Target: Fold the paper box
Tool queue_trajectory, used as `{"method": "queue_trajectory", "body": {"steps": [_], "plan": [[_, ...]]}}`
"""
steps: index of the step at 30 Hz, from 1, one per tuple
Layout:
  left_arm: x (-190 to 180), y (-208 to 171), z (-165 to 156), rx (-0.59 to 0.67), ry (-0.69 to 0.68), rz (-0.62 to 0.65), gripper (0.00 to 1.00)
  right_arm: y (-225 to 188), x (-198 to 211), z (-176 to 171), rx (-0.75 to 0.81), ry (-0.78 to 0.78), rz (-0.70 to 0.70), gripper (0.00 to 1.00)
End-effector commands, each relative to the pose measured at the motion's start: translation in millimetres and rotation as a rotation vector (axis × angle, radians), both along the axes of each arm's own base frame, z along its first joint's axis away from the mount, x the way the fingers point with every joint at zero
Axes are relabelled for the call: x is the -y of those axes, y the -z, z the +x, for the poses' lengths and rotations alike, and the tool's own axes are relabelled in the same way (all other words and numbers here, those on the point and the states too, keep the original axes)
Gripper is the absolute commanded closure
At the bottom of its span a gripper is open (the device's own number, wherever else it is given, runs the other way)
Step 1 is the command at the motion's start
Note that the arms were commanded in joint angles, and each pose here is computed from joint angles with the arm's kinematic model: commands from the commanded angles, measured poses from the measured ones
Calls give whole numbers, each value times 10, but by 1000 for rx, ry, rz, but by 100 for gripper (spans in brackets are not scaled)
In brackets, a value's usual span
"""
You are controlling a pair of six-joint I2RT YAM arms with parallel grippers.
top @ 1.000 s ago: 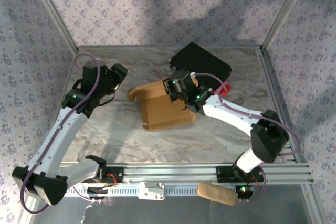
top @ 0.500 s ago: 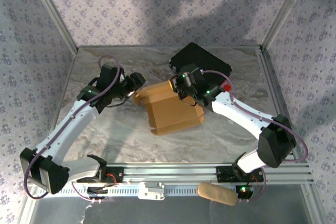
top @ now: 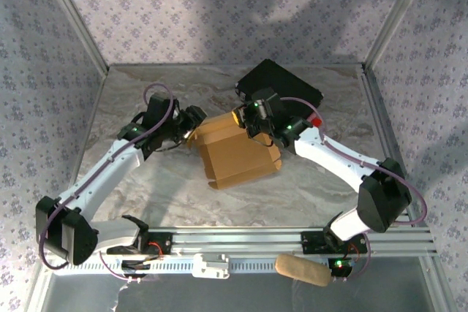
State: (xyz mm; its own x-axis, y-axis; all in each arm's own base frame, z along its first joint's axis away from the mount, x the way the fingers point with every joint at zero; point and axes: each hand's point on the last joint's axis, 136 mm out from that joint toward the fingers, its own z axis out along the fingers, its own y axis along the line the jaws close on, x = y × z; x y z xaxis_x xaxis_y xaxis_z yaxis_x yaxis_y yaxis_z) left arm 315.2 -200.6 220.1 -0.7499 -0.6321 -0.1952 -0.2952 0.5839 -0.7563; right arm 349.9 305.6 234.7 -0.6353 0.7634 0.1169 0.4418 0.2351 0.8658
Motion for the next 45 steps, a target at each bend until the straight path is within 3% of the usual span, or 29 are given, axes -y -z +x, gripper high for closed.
{"method": "queue_trajectory", "body": {"steps": [1, 9, 12, 14, 16, 18, 21, 27, 37, 39, 42, 43, 45], "plan": [[147, -24, 45, 7, 19, -52, 41, 17, -28, 3, 3, -14, 16, 100], [42, 43, 16, -7, -41, -27, 83, 56, -19, 32, 22, -6, 38, 100], [-19, 136, -29, -37, -90, -47, 95, 21, -54, 86, 88, -8, 77, 100], [-54, 205, -53, -63, -142, -86, 100, 21, -79, 89, 122, -8, 97, 83], [-99, 266, -75, -86, -203, -133, 100, 23, -92, 58, 167, 17, 120, 61], [-142, 312, -93, -106, -270, -193, 100, -15, -114, -38, 241, 64, 155, 46], [-207, 394, -137, -140, -367, -273, 100, -27, -138, -130, 298, 131, 174, 39], [-333, 433, -208, -155, -489, -366, 100, 181, -362, -148, 265, 150, 234, 47], [-366, 496, -242, -170, -514, -392, 100, 435, -605, -17, 237, 150, 308, 67], [-363, 503, -248, -170, -510, -391, 100, 423, -608, -6, 238, 149, 296, 73], [-388, 500, -242, -165, -512, -394, 100, 432, -606, 2, 229, 151, 279, 88], [-401, 483, -235, -154, -507, -392, 98, 460, -587, 14, 220, 157, 269, 96], [-408, 439, -224, -143, -488, -394, 93, 478, -568, 51, 199, 150, 252, 100]]}}
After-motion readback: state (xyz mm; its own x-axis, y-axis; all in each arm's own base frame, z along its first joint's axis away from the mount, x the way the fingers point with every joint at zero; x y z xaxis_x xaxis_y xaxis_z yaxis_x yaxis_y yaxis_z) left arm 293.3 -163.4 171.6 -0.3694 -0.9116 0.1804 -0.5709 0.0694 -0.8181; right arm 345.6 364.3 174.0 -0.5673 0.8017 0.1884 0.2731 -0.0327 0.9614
